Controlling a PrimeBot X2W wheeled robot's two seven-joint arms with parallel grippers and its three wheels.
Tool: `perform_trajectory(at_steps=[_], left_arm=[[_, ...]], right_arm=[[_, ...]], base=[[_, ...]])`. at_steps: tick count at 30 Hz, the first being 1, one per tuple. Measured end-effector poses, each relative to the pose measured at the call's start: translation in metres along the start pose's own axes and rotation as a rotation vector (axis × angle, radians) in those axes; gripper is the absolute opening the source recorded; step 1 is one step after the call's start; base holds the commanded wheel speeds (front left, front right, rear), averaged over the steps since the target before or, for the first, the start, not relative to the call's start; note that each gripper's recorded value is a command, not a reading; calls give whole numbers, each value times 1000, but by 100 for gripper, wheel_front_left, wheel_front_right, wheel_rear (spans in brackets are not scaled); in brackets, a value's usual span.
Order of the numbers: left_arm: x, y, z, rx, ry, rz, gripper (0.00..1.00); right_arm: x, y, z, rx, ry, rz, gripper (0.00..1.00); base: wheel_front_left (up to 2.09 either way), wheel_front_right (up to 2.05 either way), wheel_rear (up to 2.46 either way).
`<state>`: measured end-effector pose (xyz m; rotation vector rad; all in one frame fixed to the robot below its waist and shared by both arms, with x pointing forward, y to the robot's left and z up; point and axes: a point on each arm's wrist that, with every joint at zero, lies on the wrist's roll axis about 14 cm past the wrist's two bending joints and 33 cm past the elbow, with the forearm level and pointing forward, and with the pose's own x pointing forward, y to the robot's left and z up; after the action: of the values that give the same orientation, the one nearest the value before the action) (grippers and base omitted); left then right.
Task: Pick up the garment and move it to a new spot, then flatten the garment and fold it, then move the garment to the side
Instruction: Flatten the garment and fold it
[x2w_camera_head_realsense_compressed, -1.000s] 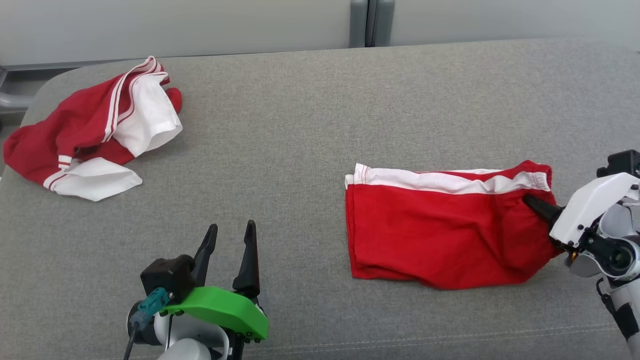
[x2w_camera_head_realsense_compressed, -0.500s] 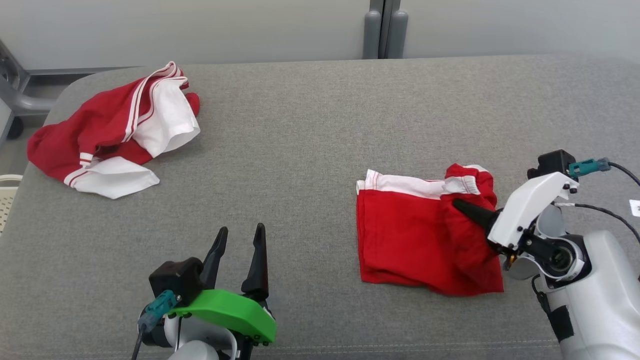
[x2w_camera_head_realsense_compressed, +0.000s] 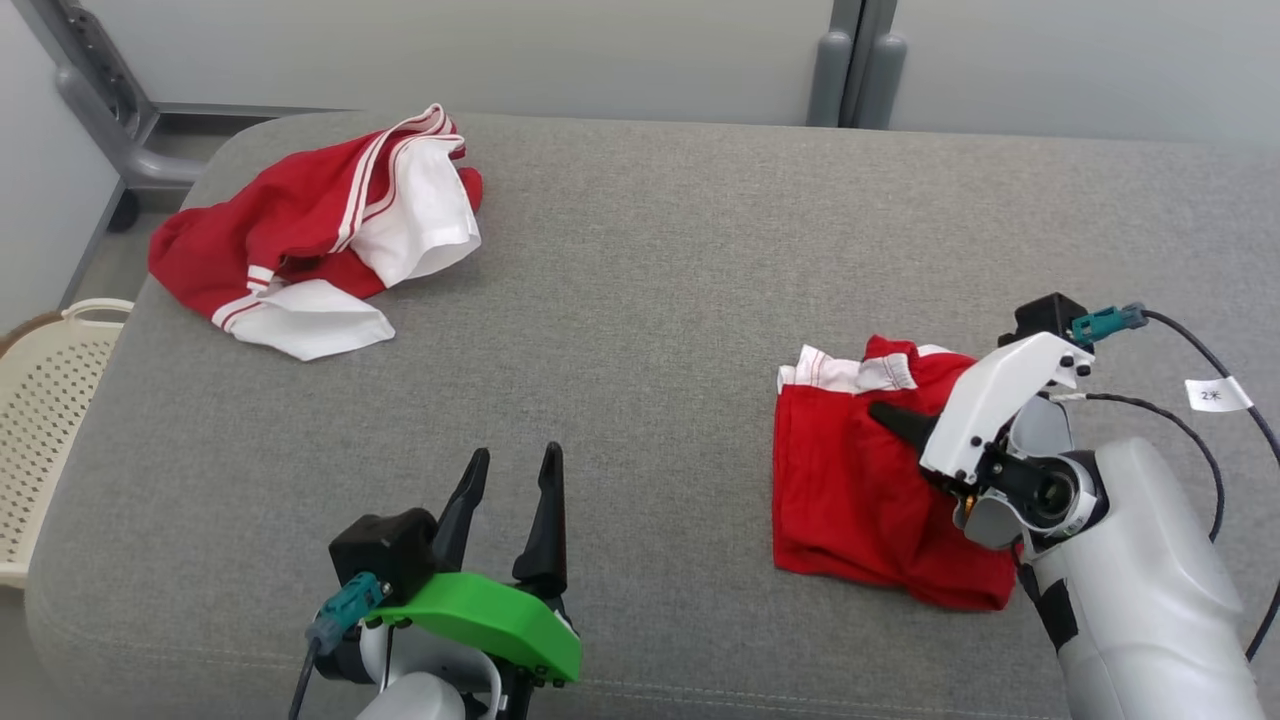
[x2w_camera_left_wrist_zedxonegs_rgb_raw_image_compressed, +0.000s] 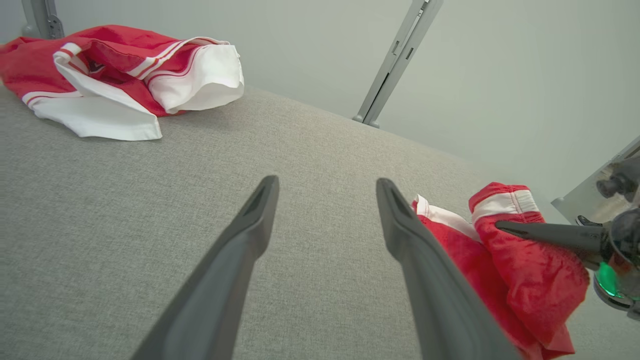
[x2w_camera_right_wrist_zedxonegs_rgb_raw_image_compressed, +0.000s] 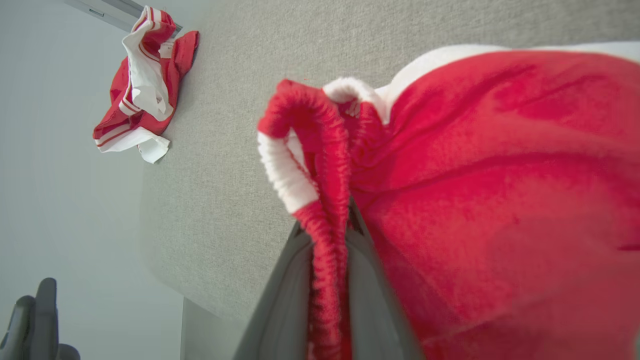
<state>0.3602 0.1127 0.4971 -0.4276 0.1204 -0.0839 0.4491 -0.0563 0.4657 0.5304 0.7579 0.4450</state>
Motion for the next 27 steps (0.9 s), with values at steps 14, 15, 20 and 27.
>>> perform_trajectory(at_steps=[14,15,20,27], left_arm=[[-4,9,2,-8,-13,29,100],[-4,8,2,-7,-12,28,100],[-4,5,3,-4,-19,16,100],[-5,-5,5,-4,-25,-14,100]], right_arm=[[34,8,-14,-85,72,-46,100],[34,9,-12,-95,68,-49,100],[32,18,2,-126,37,-44,100],[15,37,40,-155,-95,-8,100]], base=[[0,0,0],[0,0,0],[0,0,0],[0,0,0]])
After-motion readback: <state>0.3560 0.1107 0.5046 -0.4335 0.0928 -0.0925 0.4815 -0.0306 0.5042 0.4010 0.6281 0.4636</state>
